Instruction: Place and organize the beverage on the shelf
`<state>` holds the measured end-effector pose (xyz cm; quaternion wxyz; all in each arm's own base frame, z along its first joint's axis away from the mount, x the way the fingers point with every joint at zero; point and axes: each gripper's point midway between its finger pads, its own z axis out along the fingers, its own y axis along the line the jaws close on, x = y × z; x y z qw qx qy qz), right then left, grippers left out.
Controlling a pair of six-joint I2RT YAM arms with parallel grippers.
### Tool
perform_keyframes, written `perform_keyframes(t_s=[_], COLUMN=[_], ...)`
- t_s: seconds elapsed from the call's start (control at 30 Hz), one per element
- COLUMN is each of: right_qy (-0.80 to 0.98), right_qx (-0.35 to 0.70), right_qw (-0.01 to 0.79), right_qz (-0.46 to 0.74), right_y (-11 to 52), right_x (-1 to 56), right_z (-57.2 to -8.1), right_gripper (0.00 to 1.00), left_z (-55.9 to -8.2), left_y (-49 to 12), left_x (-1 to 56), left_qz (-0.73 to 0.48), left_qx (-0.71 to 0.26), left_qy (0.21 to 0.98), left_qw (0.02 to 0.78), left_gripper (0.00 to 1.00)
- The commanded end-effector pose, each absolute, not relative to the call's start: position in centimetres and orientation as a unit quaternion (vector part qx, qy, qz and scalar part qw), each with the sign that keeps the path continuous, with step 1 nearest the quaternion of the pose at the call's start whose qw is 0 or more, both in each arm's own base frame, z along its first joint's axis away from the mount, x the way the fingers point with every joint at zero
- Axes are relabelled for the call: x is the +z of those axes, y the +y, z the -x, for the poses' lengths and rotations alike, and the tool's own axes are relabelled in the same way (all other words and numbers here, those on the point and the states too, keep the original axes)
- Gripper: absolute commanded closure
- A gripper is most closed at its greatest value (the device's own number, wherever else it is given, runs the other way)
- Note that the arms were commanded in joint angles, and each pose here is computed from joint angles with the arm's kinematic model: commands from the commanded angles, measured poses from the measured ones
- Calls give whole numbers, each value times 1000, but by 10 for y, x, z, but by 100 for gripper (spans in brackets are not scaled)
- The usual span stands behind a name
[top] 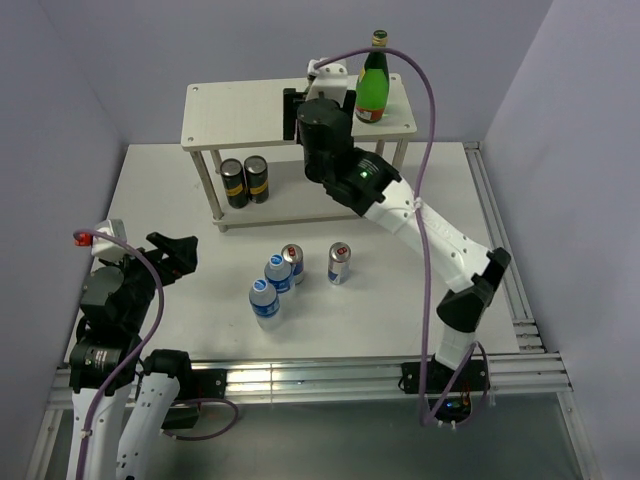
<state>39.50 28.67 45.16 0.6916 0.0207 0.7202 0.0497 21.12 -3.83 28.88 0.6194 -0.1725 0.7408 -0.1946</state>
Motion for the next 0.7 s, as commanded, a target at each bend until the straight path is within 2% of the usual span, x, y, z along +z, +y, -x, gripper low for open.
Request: perform_keyframes(t_s=[0.0,0.37,0.67], right_qy=[690,686,704], right_qx=[68,31,14], right_qw=[720,723,706], right_qz=[-43,-70,-81], right_y=[274,249,238], right_x=[492,488,452], right_z=[-411,-451,-478], right_gripper=[100,100,100], left_z=[-211,-210,-210], left_y=[-37,-37,-37], left_x=[302,303,303], left_qz=[165,164,163], left_qx=[-196,-197,-198], left_qy=[720,719,719], left_qw=[645,646,646], left_gripper=[1,1,1])
